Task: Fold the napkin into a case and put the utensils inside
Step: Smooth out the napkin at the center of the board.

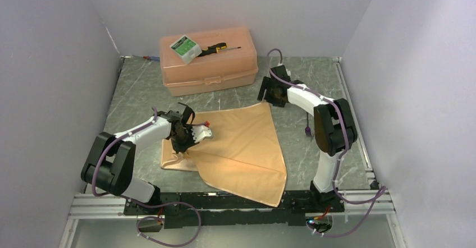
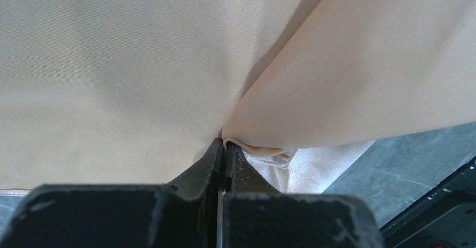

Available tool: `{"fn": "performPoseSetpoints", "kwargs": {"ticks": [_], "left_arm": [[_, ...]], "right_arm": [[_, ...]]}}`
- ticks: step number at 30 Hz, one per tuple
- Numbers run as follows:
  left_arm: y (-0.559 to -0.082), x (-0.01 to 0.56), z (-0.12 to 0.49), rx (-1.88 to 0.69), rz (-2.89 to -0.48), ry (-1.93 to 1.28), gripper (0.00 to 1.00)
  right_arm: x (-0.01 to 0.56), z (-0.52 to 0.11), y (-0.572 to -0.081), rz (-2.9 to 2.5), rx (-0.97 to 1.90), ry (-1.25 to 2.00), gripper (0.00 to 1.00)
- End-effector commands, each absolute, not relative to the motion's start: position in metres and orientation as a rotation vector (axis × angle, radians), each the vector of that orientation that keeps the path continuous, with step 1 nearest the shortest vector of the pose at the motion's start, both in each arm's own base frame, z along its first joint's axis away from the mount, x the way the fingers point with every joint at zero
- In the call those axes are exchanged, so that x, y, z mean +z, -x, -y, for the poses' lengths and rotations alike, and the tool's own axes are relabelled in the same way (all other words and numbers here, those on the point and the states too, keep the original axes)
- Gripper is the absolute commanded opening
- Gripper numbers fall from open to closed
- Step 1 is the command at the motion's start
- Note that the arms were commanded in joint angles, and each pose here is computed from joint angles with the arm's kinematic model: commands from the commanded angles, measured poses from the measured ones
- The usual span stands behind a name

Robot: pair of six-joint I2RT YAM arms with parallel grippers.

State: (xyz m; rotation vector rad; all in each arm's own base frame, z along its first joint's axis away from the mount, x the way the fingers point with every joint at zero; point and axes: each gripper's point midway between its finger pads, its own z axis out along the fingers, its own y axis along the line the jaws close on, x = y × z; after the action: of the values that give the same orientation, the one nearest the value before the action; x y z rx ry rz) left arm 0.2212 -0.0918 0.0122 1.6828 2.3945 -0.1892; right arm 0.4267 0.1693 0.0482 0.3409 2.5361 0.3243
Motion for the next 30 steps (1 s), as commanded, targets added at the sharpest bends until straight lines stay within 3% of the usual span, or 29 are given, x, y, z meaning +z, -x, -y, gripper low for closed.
{"fn": "performPoseSetpoints", "kwargs": {"ticks": [1,9,16,22,30], "left_arm": [[-0.221,-0.011,0.080,-0.122,-2.421,-1.736,0.03],[-0.216,-0.004,0.085,-0.189,-2.451,-1.720,0.03],[-0.217,0.028,0.107,-0.465,-2.519,-1.529,0.03],[-0.231,0.042,0.097,-0.637,-2.592,-1.329,0.03],[-0.242,0.044,0.092,-0.624,-2.592,-1.278,0.03]], "right_arm": [[0.094,-0.146,-0.445,-2.409,0.202,-0.361,0.75],[0.056,-0.153,-0.373,-2.528,0.165,-0.303,0.64],[0.085,-0.148,-0.299,-2.560,0.149,-0.190,0.89],[0.110,-0.147,-0.223,-2.624,0.178,-0.055,0.93],[0.068,-0.170,-0.104,-2.894,0.060,0.146,0.91]]}}
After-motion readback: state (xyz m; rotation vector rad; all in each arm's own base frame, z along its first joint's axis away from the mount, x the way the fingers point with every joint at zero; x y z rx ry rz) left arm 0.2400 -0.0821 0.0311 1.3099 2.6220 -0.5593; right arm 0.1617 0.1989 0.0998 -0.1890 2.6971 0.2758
